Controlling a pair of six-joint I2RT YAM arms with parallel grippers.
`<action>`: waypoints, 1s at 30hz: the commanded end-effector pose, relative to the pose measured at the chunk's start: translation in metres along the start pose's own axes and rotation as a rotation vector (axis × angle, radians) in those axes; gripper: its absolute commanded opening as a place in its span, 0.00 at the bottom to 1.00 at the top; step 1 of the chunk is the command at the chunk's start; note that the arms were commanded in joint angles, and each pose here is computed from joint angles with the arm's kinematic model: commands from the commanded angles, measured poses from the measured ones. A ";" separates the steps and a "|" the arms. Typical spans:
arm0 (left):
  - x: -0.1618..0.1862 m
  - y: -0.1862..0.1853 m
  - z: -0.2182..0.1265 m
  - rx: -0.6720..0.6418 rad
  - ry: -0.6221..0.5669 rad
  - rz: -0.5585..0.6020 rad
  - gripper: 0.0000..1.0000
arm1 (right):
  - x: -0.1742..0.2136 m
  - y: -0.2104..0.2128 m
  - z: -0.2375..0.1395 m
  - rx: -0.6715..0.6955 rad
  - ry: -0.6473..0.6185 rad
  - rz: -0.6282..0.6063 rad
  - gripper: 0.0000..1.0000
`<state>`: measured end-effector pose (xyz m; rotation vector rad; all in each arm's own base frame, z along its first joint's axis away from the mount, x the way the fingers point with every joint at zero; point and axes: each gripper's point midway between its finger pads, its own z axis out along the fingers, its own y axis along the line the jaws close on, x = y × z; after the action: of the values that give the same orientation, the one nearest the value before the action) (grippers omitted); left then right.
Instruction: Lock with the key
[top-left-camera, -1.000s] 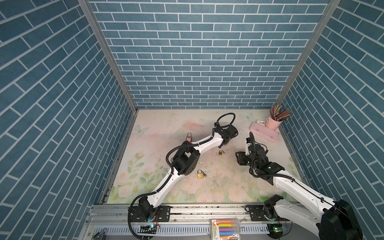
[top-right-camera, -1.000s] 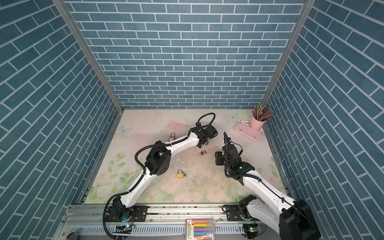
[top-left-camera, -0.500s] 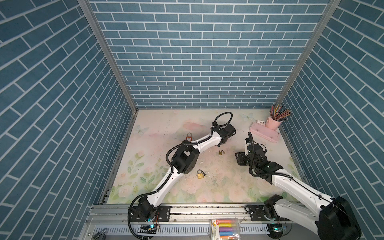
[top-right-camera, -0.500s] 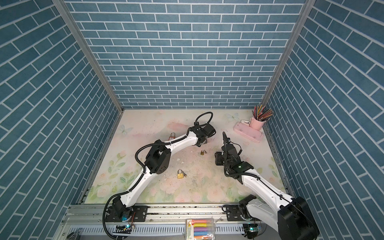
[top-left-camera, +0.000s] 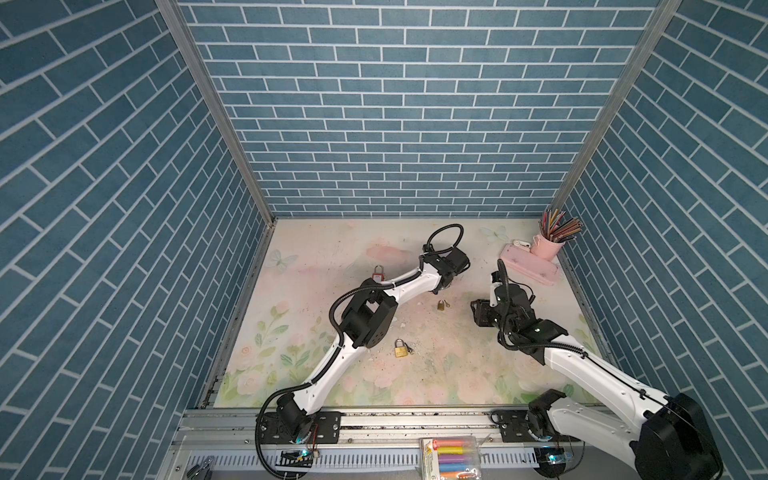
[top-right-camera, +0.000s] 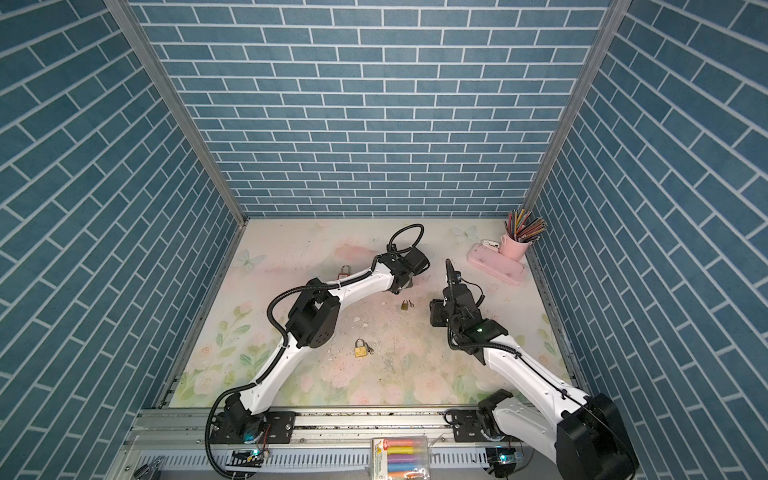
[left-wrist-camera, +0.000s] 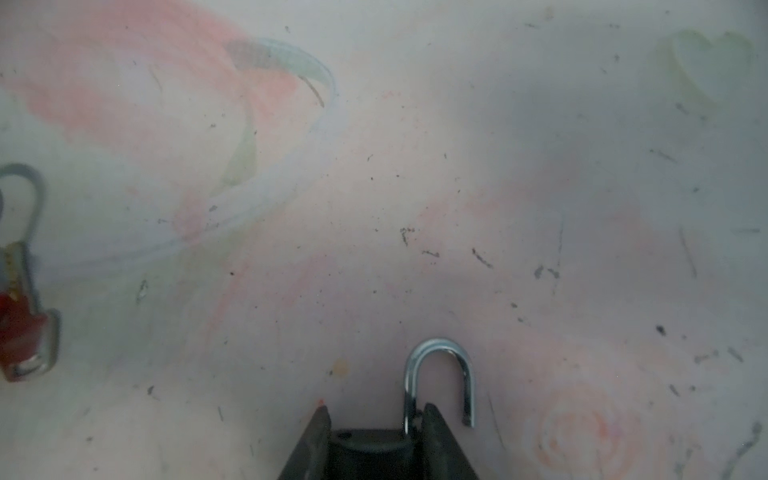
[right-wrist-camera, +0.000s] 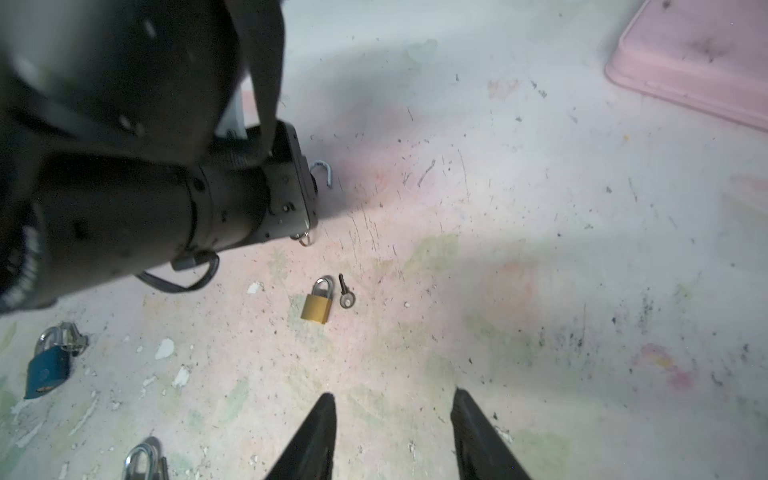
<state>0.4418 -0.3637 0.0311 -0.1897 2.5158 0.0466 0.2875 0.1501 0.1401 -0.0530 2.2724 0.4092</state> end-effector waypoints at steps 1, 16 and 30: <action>-0.067 -0.010 -0.066 0.113 -0.189 0.066 0.00 | -0.051 0.009 -0.023 -0.020 -0.131 0.002 0.48; -0.079 0.055 -0.263 0.848 -0.680 0.556 0.00 | -0.103 0.073 -0.113 -0.447 -0.181 0.042 0.49; 0.016 0.088 -0.313 1.106 -0.882 0.934 0.00 | -0.034 0.159 -0.119 -0.747 0.173 -0.071 0.45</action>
<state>0.2529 -0.2960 0.2580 1.0726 1.4494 -0.6832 0.2119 0.2490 0.2791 -0.4936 2.1312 1.1827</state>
